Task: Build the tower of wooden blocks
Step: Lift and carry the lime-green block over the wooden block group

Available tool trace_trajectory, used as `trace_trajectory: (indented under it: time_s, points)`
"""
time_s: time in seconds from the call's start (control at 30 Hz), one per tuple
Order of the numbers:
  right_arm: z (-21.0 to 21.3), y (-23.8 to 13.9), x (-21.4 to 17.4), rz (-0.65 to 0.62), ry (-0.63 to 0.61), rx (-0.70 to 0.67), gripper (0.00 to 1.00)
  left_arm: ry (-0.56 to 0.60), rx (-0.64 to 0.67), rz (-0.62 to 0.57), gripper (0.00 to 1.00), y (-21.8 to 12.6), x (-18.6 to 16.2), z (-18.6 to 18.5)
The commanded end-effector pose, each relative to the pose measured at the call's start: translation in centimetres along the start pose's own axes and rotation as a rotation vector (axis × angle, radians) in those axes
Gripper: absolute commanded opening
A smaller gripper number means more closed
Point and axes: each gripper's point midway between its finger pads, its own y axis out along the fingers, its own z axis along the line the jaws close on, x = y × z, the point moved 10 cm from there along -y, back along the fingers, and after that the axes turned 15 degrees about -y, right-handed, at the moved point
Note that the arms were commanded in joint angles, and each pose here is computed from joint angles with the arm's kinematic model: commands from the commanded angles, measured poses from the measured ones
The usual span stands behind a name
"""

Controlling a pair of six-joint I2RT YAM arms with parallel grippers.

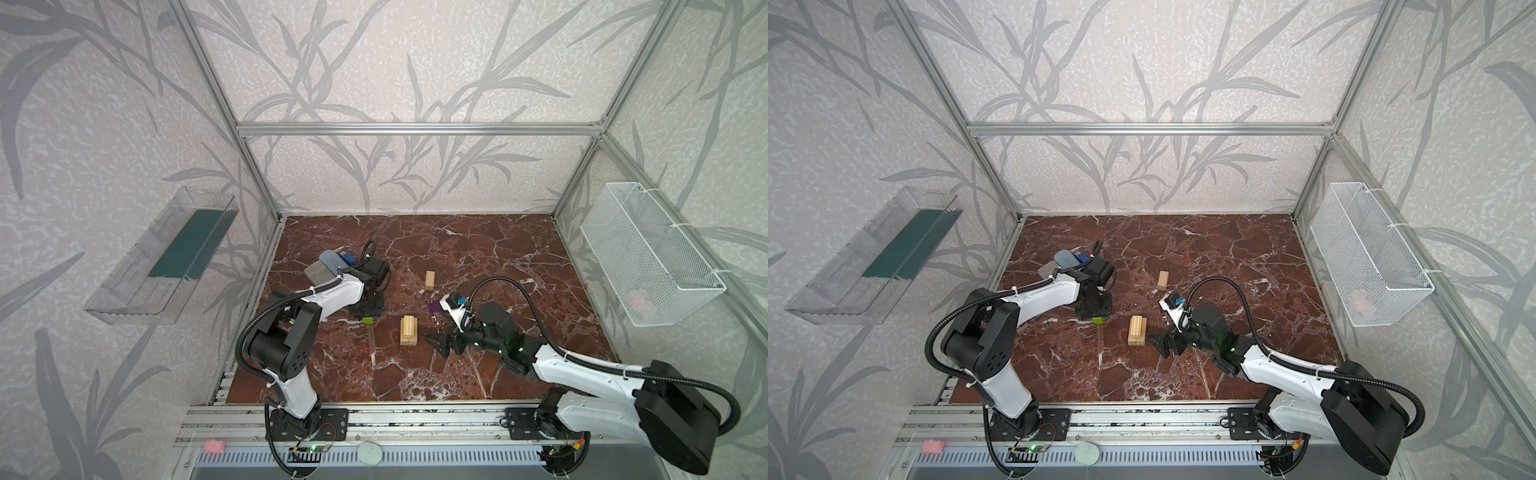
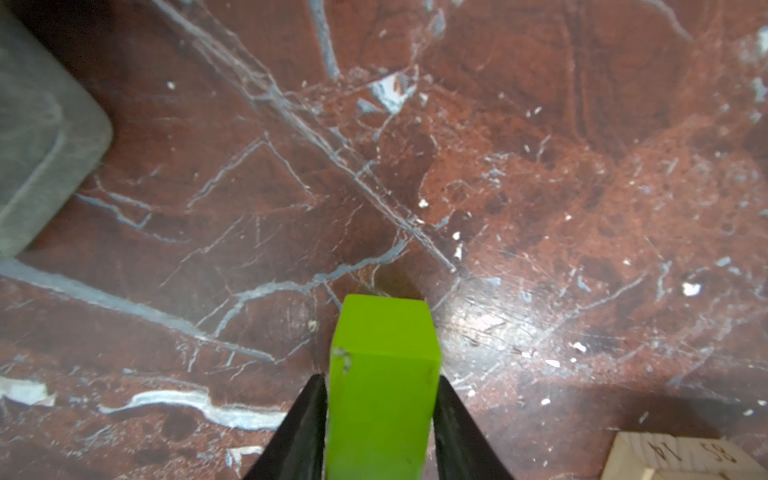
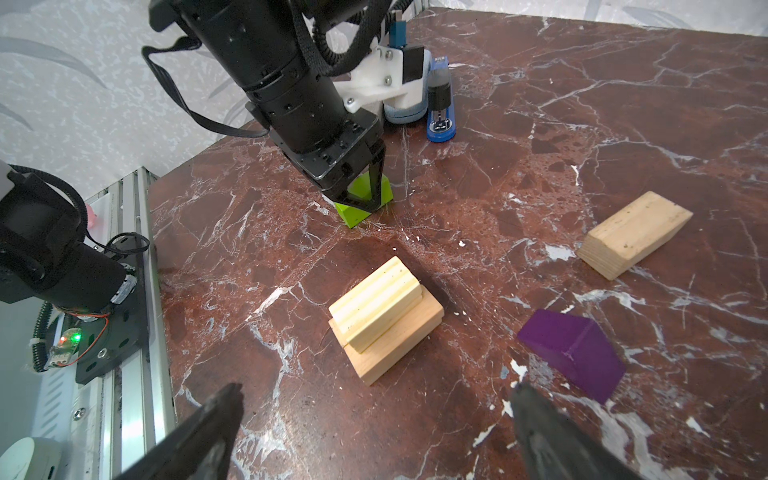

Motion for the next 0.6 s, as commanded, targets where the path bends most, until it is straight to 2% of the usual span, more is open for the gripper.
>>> trace_trajectory:
  time_s: [0.0, 0.33, 0.57]
  points:
    - [0.0, -0.3, 1.0, -0.029, -0.018, -0.014, 0.99, 0.007, 0.060, -0.016, 0.39, 0.2, 0.0, 0.0]
    - [0.0, -0.1, 0.9, -0.019, -0.012, -0.008, 0.99, 0.052, 0.089, -0.020, 0.33, 0.7, -0.1, -0.6]
    - [-0.1, -0.1, 1.0, -0.015, -0.013, -0.014, 0.99, 0.053, 0.063, -0.023, 0.28, -0.7, -0.4, -0.8]
